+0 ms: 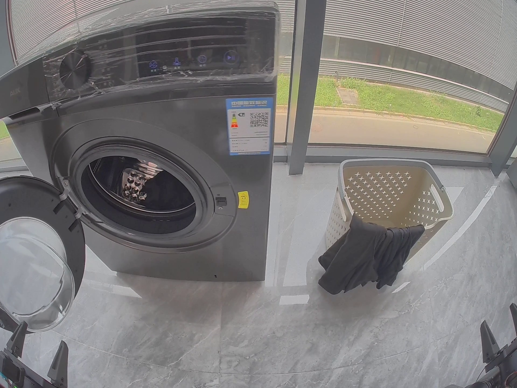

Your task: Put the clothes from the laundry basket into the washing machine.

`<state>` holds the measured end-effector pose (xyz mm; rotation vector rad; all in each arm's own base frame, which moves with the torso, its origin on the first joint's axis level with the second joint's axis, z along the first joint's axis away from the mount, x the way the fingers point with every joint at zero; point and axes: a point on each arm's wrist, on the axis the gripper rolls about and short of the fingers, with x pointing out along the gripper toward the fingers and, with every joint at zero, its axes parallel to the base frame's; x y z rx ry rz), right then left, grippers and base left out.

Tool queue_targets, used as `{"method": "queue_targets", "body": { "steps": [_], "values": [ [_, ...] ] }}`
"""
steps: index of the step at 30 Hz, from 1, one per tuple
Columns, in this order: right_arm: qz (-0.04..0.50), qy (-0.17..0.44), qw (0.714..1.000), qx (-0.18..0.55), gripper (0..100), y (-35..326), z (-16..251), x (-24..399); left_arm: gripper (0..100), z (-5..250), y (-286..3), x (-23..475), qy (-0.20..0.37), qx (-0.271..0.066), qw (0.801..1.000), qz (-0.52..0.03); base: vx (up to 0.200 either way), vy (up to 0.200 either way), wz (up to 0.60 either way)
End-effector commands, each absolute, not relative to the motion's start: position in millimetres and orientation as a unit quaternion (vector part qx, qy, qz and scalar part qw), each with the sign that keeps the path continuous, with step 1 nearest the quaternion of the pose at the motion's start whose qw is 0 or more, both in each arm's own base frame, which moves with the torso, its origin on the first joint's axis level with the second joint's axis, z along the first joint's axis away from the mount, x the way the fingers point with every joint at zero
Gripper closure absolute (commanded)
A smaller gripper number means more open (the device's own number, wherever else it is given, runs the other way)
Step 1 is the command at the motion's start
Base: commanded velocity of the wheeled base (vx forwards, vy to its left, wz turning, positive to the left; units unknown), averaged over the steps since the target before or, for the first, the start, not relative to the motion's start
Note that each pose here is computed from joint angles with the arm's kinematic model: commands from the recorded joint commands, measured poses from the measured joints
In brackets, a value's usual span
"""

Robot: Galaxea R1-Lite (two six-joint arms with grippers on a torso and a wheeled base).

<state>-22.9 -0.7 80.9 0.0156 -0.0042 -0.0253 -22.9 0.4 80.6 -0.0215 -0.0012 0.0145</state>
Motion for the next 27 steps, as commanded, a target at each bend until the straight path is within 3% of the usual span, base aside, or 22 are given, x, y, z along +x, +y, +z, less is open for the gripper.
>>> {"method": "queue_targets", "body": {
  "steps": [1,10,23,27],
  "values": [
    [-0.012,-0.001,1.000,0.008,0,-0.8,75.6,-22.8,0,75.5,0.4,-22.8,0.000,-0.011,1.000,0.008,0.000,0.000,0.00],
    [-0.012,-0.001,1.000,0.008,0,-0.8,75.6,-22.8,0,75.5,0.4,-22.8,0.000,-0.011,1.000,0.007,0.000,0.000,0.00],
    [-0.012,-0.001,1.000,0.008,0,-0.8,75.6,-22.8,0,75.5,0.4,-22.8,0.000,-0.011,1.000,0.008,0.000,-0.200,0.00],
    [-0.012,-0.001,1.000,0.008,0,-0.8,75.6,-22.8,0,75.5,0.4,-22.8,0.000,-0.011,1.000,0.007,0.000,0.000,0.00]
  ]
}}
